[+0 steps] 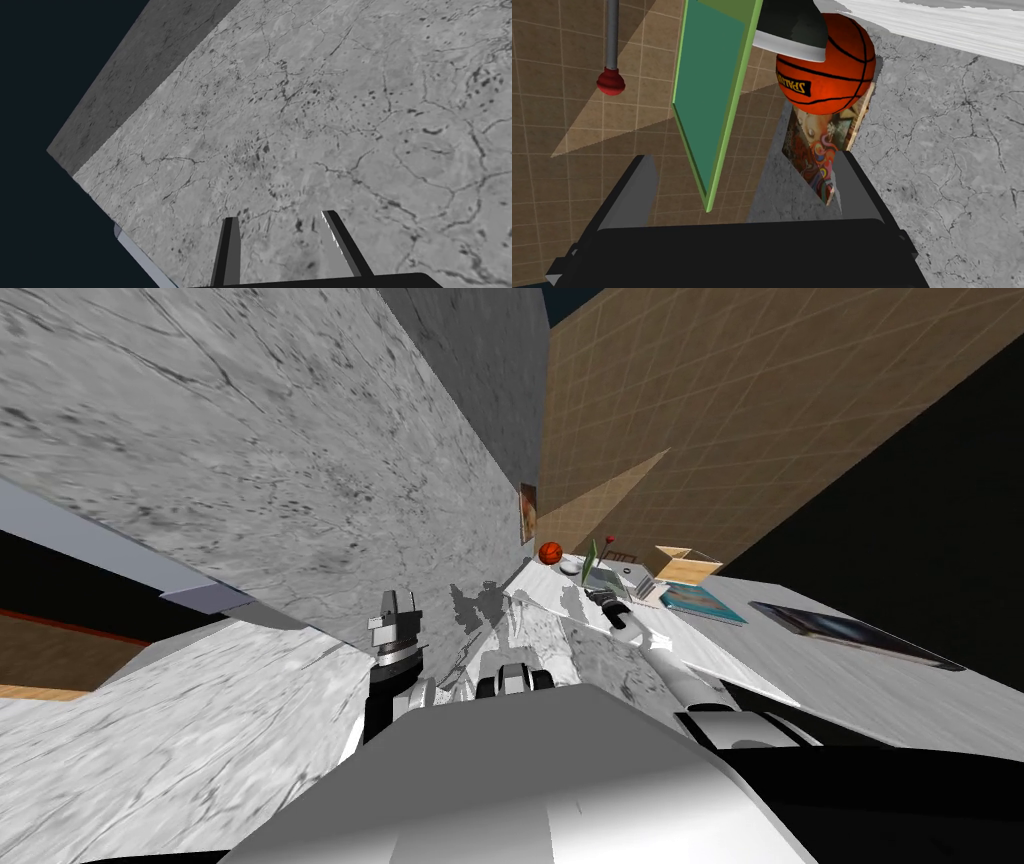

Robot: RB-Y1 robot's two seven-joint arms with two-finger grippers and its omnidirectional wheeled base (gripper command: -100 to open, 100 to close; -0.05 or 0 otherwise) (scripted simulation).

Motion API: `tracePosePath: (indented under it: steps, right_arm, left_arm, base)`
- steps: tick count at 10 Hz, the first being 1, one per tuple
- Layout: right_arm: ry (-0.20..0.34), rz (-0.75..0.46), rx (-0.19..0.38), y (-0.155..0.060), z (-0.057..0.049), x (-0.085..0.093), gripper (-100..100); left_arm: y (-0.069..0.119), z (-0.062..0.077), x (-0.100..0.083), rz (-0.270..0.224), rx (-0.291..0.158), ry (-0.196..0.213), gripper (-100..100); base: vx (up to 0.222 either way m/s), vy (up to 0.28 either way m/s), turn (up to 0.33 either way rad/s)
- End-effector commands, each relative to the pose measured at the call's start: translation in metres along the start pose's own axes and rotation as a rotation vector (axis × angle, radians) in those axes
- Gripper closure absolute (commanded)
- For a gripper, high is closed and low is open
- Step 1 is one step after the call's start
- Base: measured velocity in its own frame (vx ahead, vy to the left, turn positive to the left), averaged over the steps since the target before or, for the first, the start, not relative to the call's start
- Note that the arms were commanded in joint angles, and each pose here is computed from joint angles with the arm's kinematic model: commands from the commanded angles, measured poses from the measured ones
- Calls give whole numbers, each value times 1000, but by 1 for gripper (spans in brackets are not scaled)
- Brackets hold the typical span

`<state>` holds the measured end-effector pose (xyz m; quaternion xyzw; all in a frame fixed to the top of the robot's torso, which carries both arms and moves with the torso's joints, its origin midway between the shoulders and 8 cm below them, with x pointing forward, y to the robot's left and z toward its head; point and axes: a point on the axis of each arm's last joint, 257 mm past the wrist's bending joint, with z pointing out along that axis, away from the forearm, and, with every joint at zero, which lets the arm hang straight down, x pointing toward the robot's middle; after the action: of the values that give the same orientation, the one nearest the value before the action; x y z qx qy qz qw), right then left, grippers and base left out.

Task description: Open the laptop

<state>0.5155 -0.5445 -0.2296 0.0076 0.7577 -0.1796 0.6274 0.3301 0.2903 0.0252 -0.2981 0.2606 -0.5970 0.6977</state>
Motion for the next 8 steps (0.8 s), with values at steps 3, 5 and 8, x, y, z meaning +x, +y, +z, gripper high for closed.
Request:
tracePosePath:
  steps: [3, 5, 8]
  right_arm:
    - [73, -221, 151, -77, 13, 3, -100]
    - [104, -285, 202, -104, 14, 5, -100]
    - [136, -345, 252, -132, 13, 7, -100]
  left_arm:
    - [0, 0, 0, 0, 0, 0, 0]
    - [0, 0, 0, 0, 0, 0, 0]
    - [0, 0, 0, 0, 0, 0, 0]
  base:
    - [14, 48, 188]
    - [24, 46, 99]
    - [9, 33, 106]
